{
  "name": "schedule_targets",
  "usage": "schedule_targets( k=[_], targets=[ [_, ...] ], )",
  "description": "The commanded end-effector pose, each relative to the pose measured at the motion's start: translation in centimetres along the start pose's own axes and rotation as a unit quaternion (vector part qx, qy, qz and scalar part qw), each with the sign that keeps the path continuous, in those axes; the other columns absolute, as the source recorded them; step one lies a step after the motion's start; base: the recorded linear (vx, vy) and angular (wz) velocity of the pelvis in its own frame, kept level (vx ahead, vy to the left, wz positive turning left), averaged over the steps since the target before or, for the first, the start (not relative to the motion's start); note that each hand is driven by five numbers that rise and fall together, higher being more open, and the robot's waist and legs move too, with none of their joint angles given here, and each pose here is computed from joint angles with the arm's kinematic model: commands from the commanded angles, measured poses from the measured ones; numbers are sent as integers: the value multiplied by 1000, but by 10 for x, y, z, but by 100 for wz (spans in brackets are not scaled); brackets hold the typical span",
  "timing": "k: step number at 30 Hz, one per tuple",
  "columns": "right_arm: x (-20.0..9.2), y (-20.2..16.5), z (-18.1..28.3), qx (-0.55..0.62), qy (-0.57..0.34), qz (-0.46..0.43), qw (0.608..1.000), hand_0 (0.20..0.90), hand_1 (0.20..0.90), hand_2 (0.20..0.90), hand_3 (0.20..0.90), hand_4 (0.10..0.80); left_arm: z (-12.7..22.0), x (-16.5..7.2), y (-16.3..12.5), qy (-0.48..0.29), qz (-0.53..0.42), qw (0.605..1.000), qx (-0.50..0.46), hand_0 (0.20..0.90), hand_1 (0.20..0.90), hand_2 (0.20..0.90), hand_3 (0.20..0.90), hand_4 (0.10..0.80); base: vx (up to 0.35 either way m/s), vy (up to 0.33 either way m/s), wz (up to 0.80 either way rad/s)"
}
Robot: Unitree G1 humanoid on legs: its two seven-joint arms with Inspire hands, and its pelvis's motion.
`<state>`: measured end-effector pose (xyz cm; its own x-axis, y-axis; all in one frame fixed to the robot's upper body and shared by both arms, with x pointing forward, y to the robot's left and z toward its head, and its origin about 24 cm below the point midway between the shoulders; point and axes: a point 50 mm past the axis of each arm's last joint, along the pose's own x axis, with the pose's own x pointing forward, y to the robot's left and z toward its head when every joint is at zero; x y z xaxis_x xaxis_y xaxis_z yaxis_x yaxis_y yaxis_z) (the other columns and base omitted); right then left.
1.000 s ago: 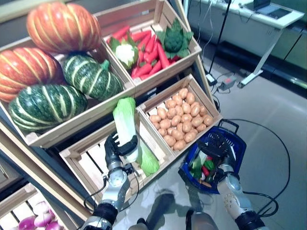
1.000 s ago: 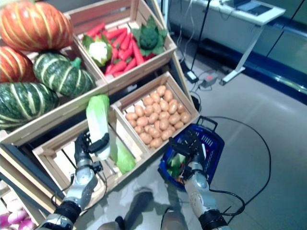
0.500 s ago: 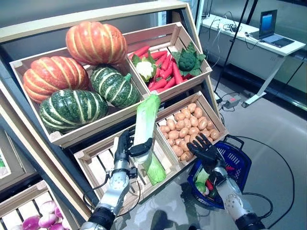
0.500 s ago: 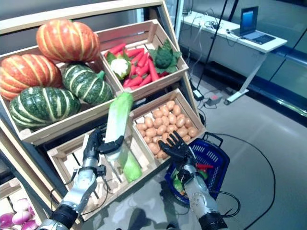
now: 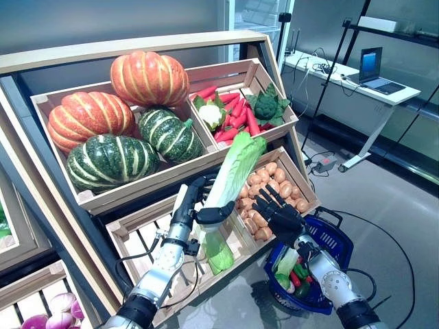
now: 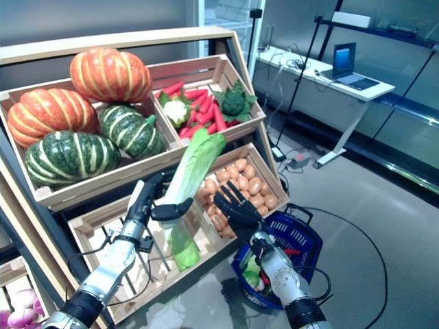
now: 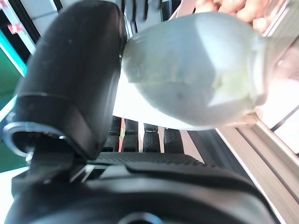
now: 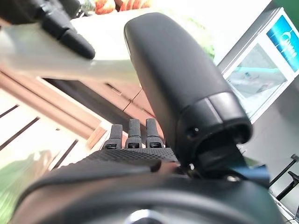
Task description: Put vegetables into the basket
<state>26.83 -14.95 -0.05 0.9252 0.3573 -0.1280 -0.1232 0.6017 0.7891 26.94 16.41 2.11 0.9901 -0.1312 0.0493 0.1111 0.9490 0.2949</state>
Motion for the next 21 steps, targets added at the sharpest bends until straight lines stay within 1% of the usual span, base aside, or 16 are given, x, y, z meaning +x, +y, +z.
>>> schedule_targets(
  k=[1,9,15,21],
  targets=[
    [27,49,52,23,-105,132,985,900,900,900,900,800,82,36,2,-214,-28,976,6,300,300,300,300,400,0,0,0],
    [38,62,72,-1,-135,135,982,900,900,900,900,800,87,37,-14,-222,-75,972,1,300,300,300,300,400,0,0,0],
    [46,77,98,-14,-162,148,975,900,900,900,900,800,90,35,-22,-227,-112,967,6,300,300,300,300,400,0,0,0],
    [57,83,101,-15,-129,155,979,900,900,900,900,800,96,35,-29,-240,-139,961,-1,300,300,300,300,400,0,1,1]
  ],
)
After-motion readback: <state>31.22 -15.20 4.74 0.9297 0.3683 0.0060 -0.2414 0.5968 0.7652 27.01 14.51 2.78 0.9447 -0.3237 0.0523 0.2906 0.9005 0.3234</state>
